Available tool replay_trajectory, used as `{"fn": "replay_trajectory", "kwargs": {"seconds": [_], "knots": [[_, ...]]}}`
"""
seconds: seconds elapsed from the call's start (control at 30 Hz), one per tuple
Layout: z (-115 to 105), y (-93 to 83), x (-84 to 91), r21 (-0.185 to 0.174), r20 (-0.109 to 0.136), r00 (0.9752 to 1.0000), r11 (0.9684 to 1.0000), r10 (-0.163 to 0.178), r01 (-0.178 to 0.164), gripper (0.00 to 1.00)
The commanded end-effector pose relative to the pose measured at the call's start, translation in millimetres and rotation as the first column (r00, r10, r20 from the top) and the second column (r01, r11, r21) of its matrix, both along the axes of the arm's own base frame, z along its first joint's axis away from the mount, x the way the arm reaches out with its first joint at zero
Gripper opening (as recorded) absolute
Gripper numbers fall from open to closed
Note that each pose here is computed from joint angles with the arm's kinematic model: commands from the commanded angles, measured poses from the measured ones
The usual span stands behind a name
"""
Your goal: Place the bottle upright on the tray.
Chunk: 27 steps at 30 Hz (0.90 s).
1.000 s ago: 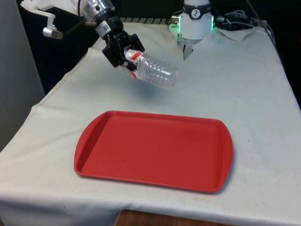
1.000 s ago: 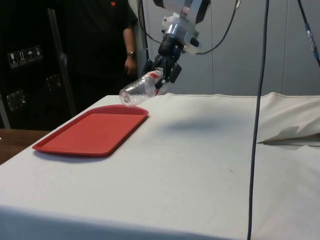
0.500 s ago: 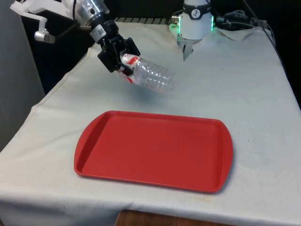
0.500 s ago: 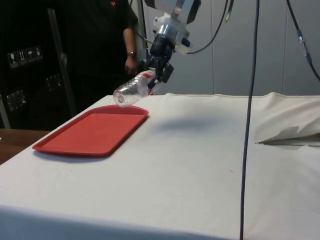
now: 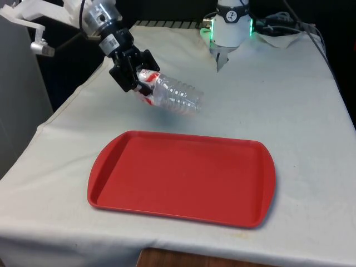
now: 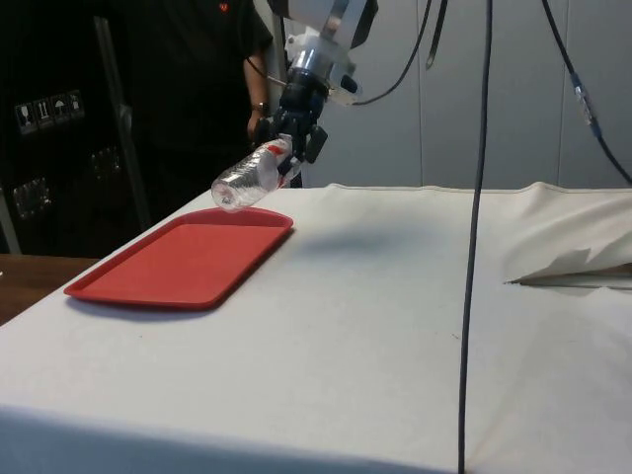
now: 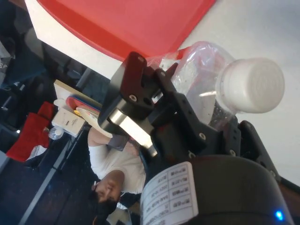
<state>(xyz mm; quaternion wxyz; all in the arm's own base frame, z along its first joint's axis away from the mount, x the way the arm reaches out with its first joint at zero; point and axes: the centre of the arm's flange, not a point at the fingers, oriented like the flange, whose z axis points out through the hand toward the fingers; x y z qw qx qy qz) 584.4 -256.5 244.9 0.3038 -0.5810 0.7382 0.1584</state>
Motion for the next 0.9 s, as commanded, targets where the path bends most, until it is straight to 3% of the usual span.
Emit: {"fn": "replay_trajectory", "kwargs": {"seconds": [0.0, 0.5, 0.87], "knots": [[0.4, -0.9, 4.0, 0.004, -0.003, 1.0000, 1.0000, 0.005, -0.004, 0.14], [4.0, -6.9, 31.7, -0.036, 0.008, 0.9990, 0.9984, 0.043, -0.043, 0.14], [4.8, -3.9, 50.5, -0.070, 0.011, 0.9967, 0.9944, 0.080, -0.079, 0.14]]}}
